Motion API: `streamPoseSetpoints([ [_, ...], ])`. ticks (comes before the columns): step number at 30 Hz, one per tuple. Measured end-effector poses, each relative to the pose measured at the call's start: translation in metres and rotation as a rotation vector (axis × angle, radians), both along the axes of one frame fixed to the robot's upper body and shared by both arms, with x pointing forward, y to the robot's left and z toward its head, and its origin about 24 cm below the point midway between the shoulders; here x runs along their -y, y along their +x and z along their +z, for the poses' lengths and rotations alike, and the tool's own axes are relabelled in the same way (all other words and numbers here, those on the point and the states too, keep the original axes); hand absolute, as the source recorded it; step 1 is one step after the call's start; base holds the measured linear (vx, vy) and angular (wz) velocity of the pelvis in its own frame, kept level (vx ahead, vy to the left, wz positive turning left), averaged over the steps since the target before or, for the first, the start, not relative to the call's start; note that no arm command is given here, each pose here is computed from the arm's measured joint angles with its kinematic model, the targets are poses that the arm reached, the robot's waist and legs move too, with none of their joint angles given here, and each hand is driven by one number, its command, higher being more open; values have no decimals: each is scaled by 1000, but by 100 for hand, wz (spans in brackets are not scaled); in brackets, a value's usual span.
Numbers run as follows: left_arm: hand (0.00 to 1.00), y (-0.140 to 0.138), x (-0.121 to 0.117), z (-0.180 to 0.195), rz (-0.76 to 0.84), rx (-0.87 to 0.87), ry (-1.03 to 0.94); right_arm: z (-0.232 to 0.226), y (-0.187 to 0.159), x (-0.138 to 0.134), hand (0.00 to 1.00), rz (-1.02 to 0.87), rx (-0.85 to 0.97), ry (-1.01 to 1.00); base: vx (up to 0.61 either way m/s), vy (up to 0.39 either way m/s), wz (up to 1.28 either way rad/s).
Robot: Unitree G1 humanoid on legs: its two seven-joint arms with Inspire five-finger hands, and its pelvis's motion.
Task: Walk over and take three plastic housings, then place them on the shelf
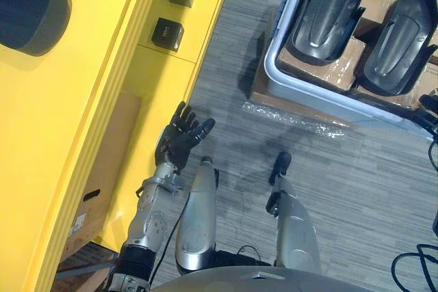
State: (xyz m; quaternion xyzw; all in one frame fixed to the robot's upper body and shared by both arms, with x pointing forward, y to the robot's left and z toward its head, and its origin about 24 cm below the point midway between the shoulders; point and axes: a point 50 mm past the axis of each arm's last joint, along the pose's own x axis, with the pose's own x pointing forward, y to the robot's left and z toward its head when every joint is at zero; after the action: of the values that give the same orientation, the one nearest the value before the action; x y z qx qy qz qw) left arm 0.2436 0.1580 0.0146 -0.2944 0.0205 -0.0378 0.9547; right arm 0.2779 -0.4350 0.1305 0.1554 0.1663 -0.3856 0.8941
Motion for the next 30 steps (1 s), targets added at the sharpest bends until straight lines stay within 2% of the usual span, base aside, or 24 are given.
streamPoseSetpoints([
  [4, 100, -3, -1, 4, 7, 19, -2, -16, 5, -11, 0, 32, -18, 45, -23, 9, 7],
  [5, 100, -3, -1, 5, 8, 24, -2, -17, 4, -11, 100, 31, -23, 46, -23, 26, 3],
  [14, 100, -14, -15, -3, 32, 2, 35, -24, 1, -9, 100, -72, -37, -40, -7, 38, 3],
  [16, 100, -24, -18, -10, 38, -21, 38, -20, 4, -12, 100, -102, -17, -95, 11, 47, 0],
  [19, 100, -40, -22, -7, 39, -7, 38, -5, 1, -20, 100, -119, 49, -315, 13, 26, -11],
  [22, 100, -50, -22, 5, 51, 47, 17, 15, -14, -49, 100, -128, 245, -505, 65, 19, -15],
  [25, 100, -49, -20, 32, 55, 185, -9, 11, -37, -95, 100, -91, 388, -624, 86, 19, -23],
  [30, 100, -44, -14, 71, 31, 398, 25, -38, -81, -139, 100, 8, 417, -553, 109, 35, -27],
])
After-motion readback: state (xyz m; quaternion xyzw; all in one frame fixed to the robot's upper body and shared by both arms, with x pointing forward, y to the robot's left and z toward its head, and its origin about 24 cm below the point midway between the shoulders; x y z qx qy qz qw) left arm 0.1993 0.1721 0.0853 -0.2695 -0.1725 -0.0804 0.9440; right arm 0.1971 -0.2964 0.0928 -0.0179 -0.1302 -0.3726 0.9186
